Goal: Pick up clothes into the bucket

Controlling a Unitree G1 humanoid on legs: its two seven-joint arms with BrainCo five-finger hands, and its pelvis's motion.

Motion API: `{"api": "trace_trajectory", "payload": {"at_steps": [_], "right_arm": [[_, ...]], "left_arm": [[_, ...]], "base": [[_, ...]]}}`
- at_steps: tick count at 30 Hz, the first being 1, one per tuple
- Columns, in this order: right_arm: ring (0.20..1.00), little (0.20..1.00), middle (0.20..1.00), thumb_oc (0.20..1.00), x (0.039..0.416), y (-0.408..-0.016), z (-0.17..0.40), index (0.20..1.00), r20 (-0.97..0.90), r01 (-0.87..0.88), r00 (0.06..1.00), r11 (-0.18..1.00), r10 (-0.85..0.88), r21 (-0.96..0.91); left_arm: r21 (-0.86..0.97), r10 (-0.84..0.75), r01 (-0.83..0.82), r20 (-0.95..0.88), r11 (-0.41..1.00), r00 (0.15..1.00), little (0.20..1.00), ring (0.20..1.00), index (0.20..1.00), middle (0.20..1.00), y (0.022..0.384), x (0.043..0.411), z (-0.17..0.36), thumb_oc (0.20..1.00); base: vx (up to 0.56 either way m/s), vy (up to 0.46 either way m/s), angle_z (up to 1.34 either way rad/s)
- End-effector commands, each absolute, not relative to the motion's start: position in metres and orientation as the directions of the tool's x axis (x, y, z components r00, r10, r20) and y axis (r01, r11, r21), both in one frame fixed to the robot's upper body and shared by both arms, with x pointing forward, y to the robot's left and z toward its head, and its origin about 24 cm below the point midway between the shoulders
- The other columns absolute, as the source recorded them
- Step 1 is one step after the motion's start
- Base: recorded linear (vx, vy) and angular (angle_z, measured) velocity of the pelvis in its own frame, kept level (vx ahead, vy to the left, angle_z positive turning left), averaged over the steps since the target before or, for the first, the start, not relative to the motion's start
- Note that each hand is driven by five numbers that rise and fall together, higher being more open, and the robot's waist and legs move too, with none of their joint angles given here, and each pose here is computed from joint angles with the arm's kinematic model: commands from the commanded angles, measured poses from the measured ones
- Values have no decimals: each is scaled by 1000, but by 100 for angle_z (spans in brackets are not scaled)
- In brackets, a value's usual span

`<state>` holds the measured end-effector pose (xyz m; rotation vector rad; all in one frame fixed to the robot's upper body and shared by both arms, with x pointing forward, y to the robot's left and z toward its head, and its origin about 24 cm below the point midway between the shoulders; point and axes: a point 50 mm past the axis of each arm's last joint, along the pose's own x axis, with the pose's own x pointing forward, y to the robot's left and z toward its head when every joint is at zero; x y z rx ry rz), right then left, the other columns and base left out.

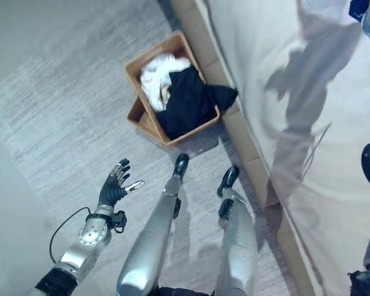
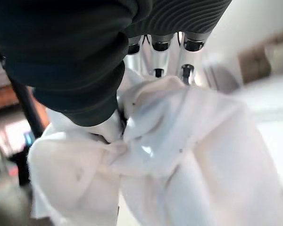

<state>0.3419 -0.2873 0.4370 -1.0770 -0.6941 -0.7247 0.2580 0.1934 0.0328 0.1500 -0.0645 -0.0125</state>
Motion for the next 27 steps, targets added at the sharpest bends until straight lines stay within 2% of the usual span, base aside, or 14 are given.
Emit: {"api": "trace_trajectory", "payload": {"at_steps": [1,3,10,19,21,22,27], "right_arm": [[200,200,200,200,310,-290,468,200,891,859,435,359,-132,-366],[200,200,200,200,312,-285,466,200,890,843,441,395,-119,-365],[200,200,200,200,322,-260,436,200,838,689,544,549,38,-472],[200,200,200,200,325,-261,354,200,664,394,729,690,166,-606],[200,200,200,200,324,-265,351,200,663,397,732,693,156,-601],[200,200,200,200,326,-256,328,200,595,288,775,719,214,-633],[200,200,200,200,321,-238,294,200,522,128,799,762,300,-635]], "left_arm": [[259,-100,54,169,964,981,1000,1000,1000,1000,197,265,56,1000],[313,-187,115,210,943,960,1000,1000,1000,1000,191,270,72,1000],[216,-306,240,362,946,880,1000,1000,1000,1000,177,277,124,1000],[302,-457,349,481,887,748,1000,1000,1000,1000,144,287,174,1000],[309,-466,354,475,883,747,1000,1000,1000,1000,143,287,174,1000],[347,-513,384,470,856,718,1000,1000,1000,1000,134,292,182,1000],[440,-622,451,418,777,663,1000,1000,1000,1000,108,301,189,1000]], "base": [[-20,49,-6],[111,22,-4],[127,33,-7],[94,41,-19],[48,18,-20],[101,28,-18],[32,20,-21]]}}
